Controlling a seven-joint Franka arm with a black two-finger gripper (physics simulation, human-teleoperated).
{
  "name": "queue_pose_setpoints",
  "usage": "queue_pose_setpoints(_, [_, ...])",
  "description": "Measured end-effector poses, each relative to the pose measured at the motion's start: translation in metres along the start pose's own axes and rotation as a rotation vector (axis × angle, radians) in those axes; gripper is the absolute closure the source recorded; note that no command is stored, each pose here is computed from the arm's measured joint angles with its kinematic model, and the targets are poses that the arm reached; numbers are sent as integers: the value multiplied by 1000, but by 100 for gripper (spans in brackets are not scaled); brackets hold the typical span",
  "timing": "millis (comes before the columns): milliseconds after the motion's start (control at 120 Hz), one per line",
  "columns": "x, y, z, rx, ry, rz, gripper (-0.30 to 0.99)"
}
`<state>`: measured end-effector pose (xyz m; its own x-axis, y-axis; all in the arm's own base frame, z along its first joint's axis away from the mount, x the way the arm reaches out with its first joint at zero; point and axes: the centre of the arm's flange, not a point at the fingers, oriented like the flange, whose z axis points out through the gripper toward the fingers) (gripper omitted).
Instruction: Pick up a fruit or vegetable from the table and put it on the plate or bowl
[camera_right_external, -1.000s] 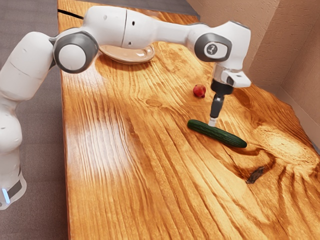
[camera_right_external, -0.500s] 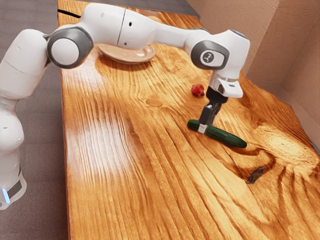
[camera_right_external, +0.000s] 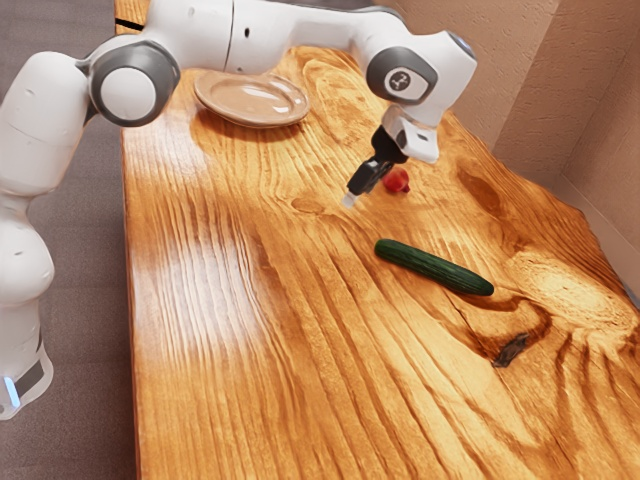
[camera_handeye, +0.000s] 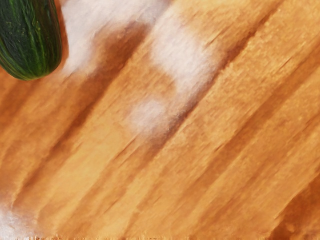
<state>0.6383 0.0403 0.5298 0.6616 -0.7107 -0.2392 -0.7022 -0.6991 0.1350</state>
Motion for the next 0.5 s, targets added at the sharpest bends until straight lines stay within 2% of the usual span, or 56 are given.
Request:
queue_pose_setpoints(142, [0, -10, 17, -37, -17, 29, 0])
queue_pose_setpoints(250, [17, 6, 14, -78, 69, 134, 0])
queue_pose_setpoints(342, [26, 21, 2, -66, 113, 169, 0])
queue_pose_setpoints(500, [9, 43, -29, -21, 186, 197, 0])
